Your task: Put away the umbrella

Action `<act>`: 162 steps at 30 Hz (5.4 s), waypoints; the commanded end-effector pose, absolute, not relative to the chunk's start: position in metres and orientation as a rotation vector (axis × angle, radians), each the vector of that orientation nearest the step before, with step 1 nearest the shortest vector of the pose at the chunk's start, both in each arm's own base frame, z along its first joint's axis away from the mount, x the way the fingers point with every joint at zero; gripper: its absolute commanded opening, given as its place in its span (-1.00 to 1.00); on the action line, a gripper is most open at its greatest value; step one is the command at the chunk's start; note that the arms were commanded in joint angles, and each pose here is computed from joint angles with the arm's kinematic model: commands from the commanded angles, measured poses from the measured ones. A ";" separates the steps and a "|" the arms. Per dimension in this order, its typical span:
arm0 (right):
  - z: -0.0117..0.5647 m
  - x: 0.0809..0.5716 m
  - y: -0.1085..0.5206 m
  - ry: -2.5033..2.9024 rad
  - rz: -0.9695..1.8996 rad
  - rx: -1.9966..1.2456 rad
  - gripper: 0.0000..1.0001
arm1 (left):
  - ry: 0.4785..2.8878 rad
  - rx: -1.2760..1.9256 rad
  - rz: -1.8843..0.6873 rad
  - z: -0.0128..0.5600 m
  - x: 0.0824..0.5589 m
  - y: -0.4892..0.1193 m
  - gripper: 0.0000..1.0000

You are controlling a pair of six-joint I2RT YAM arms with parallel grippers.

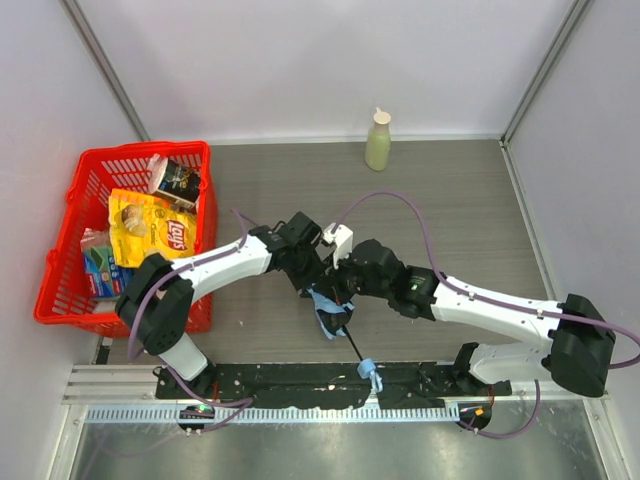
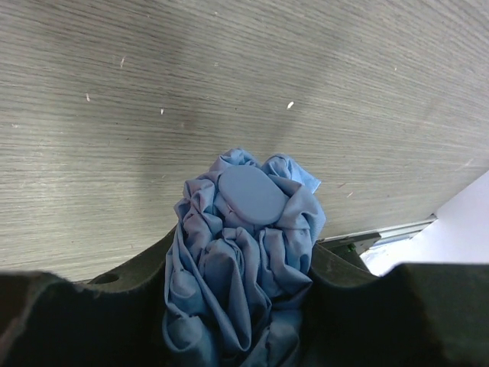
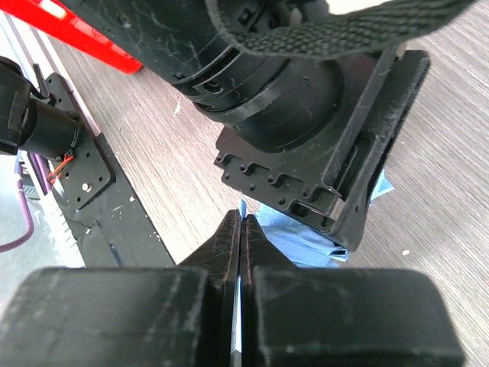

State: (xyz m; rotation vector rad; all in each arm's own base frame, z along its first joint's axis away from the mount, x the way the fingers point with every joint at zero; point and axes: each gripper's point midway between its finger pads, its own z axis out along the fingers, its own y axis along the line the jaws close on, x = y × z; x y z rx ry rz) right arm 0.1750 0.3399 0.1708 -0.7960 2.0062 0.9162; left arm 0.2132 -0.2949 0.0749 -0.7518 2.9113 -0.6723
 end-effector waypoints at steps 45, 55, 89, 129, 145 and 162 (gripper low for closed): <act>0.211 0.175 0.360 1.677 0.465 -0.935 -0.99 | 2.697 -0.658 -0.864 0.160 0.245 -0.313 -1.00; 0.221 0.205 0.342 1.655 0.308 -0.721 -0.99 | 2.734 -0.706 -0.955 0.168 0.230 -0.316 -1.00; 0.129 0.163 0.361 1.926 0.777 -0.962 -0.52 | 2.620 -0.668 -1.191 0.213 0.240 -0.324 -1.00; 0.242 0.177 0.193 1.950 0.636 -0.143 0.34 | 1.325 0.458 -0.446 0.274 0.283 -0.310 -1.00; 0.179 0.166 0.206 2.111 0.597 -0.244 0.36 | 1.623 0.469 -0.621 0.162 0.242 -0.316 -1.00; 0.223 0.145 0.267 1.893 0.996 -0.502 0.54 | 1.499 0.551 -1.606 0.321 0.157 -0.366 -1.00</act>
